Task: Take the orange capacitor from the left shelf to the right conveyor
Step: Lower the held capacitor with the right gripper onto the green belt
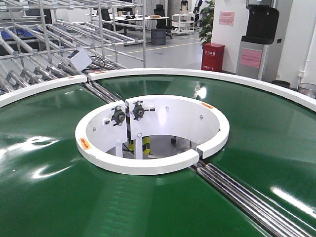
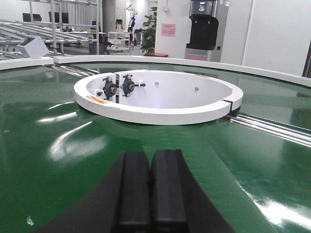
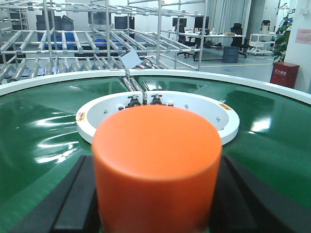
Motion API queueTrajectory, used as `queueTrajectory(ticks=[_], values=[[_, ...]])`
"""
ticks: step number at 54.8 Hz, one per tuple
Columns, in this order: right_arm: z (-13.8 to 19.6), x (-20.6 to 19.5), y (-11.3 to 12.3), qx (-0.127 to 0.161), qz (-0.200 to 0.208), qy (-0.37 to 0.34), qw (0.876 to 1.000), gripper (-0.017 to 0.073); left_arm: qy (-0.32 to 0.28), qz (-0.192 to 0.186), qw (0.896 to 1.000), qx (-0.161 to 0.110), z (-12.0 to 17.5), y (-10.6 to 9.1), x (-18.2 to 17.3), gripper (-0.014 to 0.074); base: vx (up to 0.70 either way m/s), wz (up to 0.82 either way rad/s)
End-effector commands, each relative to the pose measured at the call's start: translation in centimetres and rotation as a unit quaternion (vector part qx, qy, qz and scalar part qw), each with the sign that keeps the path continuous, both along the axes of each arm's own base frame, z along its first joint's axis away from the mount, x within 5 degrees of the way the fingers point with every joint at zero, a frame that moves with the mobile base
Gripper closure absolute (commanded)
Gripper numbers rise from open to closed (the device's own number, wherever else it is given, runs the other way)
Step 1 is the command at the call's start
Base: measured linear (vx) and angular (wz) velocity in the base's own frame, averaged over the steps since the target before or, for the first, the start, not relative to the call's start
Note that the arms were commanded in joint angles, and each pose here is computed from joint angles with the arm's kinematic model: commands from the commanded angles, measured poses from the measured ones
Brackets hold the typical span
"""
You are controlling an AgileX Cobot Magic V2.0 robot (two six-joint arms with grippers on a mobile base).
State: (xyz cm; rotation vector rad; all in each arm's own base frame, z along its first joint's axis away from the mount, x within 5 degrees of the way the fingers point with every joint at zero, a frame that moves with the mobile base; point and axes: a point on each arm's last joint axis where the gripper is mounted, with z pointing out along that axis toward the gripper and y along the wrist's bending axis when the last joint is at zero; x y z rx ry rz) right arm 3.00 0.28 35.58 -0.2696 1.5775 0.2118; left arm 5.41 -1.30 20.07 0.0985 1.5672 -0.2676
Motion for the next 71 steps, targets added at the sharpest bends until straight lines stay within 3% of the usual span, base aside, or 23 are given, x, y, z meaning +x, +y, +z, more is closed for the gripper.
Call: queueTrajectory(ticks=[1, 36, 41, 46, 56, 62, 71], values=[[1.4, 0.0, 0.1, 0.009, 0.006, -0.047, 0.999, 0.0567, -0.055, -0.002, 0.998, -0.019, 1.8, 0.0, -0.2, 0.0600, 0.03, -0.01], [1.9, 0.1, 0.3, 0.021, 0.013, -0.071, 0.997, 0.0567, -0.055, -0.002, 0.998, -0.019, 1.8, 0.0, -0.2, 0.0600, 0.00, 0.00], [2.7, 1.3, 0.9, 0.004, 0.014, -0.105, 0.994, 0.0567, -0.055, -0.002, 0.998, -0.019, 1.8, 0.0, -0.2, 0.0600, 0.00, 0.00], [3.1, 4.7, 2.7, -0.029, 0.026, -0.114, 0.993, 0.0567, -0.055, -0.002, 0.998, -0.019, 1.8, 0.0, -0.2, 0.0600, 0.00, 0.00], [0.3, 13.8, 7.6, -0.048, 0.080, -0.066, 0.993, 0.0567, -0.055, -0.002, 0.998, -0.019, 1.8, 0.0, -0.2, 0.0600, 0.00, 0.00], [-3.3, 18.6, 10.4, -0.044, 0.115, -0.047, 0.991, 0.0567, -0.055, -0.002, 0.998, -0.019, 1.8, 0.0, -0.2, 0.0600, 0.00, 0.00], [-9.7, 23.8, 13.7, -0.003, 0.169, -0.063, 0.984, 0.0567, -0.055, -0.002, 0.998, -0.019, 1.8, 0.0, -0.2, 0.0600, 0.00, 0.00]])
